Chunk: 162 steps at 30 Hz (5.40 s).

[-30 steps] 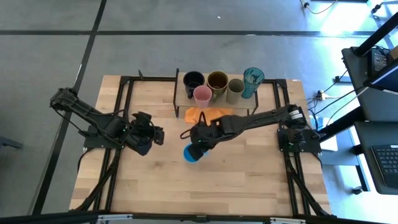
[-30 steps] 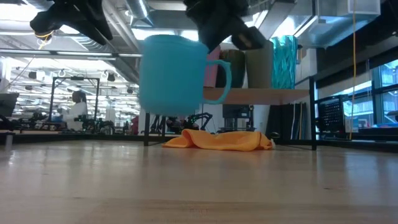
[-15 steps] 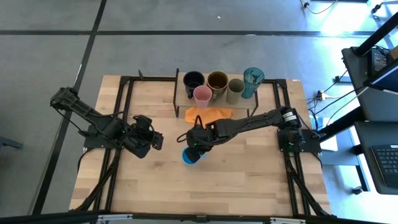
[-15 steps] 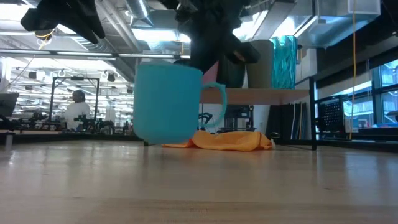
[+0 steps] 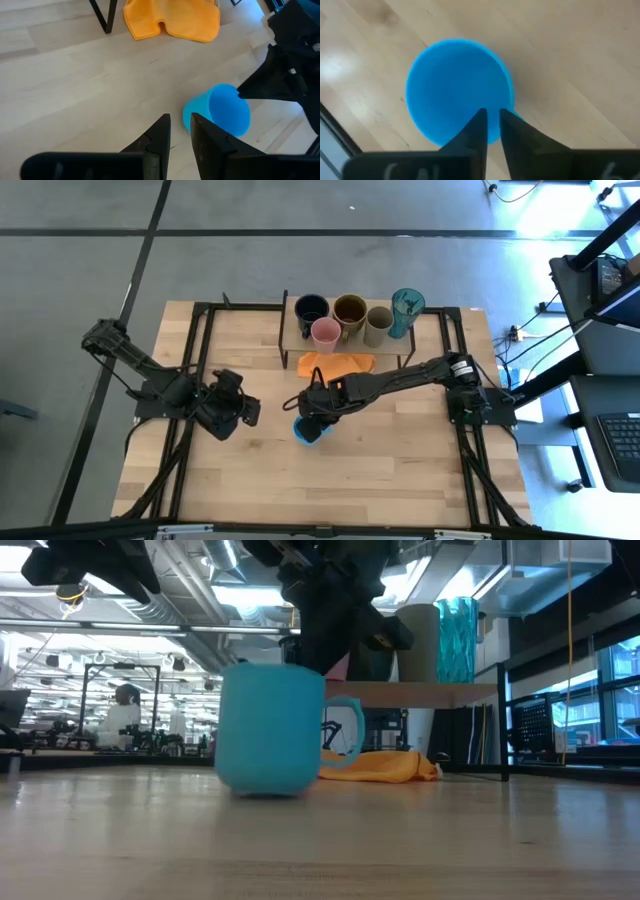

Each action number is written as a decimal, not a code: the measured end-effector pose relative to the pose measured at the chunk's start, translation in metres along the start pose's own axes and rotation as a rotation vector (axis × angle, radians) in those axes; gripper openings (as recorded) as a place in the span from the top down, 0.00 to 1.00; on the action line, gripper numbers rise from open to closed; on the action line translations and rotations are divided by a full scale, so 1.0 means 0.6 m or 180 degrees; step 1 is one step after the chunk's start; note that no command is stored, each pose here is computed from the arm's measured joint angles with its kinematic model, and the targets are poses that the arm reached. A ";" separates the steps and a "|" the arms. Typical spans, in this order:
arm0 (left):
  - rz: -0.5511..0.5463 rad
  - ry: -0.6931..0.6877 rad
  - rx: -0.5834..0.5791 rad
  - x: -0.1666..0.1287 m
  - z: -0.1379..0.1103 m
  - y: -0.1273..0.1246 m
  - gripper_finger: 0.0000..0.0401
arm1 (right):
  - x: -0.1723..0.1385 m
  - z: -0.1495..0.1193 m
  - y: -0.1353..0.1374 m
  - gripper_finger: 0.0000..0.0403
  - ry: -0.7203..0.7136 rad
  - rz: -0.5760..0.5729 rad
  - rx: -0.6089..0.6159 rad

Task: Stack small to large cups/mugs on shelf
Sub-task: Put the blue mug on the shelf

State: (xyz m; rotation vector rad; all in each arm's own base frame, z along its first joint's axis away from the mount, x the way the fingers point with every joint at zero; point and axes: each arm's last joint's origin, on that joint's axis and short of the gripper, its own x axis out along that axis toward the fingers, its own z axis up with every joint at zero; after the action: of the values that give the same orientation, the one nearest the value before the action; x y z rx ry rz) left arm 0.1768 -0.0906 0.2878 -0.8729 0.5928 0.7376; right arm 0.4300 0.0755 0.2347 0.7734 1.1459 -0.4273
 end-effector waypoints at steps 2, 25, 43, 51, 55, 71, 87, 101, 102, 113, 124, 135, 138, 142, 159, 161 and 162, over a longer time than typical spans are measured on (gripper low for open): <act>-0.0014 0.0014 -0.0031 -0.002 -0.003 0.000 0.83 | 0.000 0.001 0.000 0.85 -0.0035 -0.0021 -0.0004; -0.0224 0.0290 -0.0640 0.131 -0.195 -0.084 0.83 | -0.031 -0.052 0.003 0.98 0.0180 -0.0373 -0.0649; -0.0073 0.0257 -0.0682 0.163 -0.196 -0.083 0.83 | 0.025 -0.047 0.001 0.99 0.0014 -0.0655 -0.0782; -0.0005 0.0160 -0.0545 0.179 -0.175 -0.084 0.83 | 0.029 -0.045 0.013 0.99 0.0011 -0.0376 -0.0794; 0.0046 0.0105 -0.0503 0.190 -0.160 -0.085 0.83 | 0.029 -0.051 0.019 0.99 0.0102 -0.0257 -0.0780; 0.0151 0.0054 -0.0317 0.207 -0.136 -0.084 0.83 | 0.029 -0.073 0.047 0.95 0.0175 0.0143 -0.0925; 0.0232 -0.0007 -0.0211 0.216 -0.121 -0.081 0.83 | 0.027 -0.079 0.056 0.94 0.0245 0.0338 -0.1041; 0.0341 -0.0319 -0.0109 0.188 -0.094 -0.070 0.83 | -0.013 -0.091 0.081 0.94 0.0062 0.0224 -0.1287; 0.0277 -0.0361 -0.0134 0.179 -0.089 -0.072 0.83 | -0.023 -0.087 0.084 0.94 -0.0021 0.0166 -0.1314; -0.0240 -0.0486 -0.0079 0.084 -0.063 -0.071 0.83 | -0.086 -0.035 0.064 0.73 -0.0224 -0.0278 -0.1233; -0.0454 -0.0389 -0.0328 0.055 -0.100 -0.069 0.83 | -0.010 -0.022 0.008 0.57 0.0287 -0.0374 -0.0563; -0.0226 -0.0262 -0.0320 0.076 -0.121 -0.064 0.83 | -0.006 -0.018 0.016 0.58 0.0205 -0.0178 -0.0329; -0.0226 -0.0197 -0.0470 0.089 -0.142 -0.068 0.83 | -0.006 -0.016 0.015 0.58 0.0184 -0.0192 -0.0323; -0.0409 -0.0092 -0.0784 0.100 -0.164 -0.083 0.83 | -0.006 -0.013 0.013 0.58 0.0163 -0.0209 -0.0321; -0.1003 0.0483 0.2832 0.049 -0.070 -0.192 0.83 | -0.060 -0.050 0.029 0.58 0.0040 -0.0231 -0.1094; -0.1062 0.0399 0.3553 0.036 -0.065 -0.195 0.83 | -0.081 -0.057 0.031 0.58 -0.0093 -0.0262 -0.1173; -0.1061 0.0426 0.3832 0.035 -0.065 -0.193 0.83 | -0.092 -0.060 0.032 0.58 -0.0160 -0.0263 -0.1229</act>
State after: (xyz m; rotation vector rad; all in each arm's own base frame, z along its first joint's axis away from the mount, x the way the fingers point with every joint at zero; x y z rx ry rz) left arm 0.2728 -0.1664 0.3058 0.1167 0.8323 -0.0569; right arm 0.3985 0.1104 0.2849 0.3781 1.1703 -0.2797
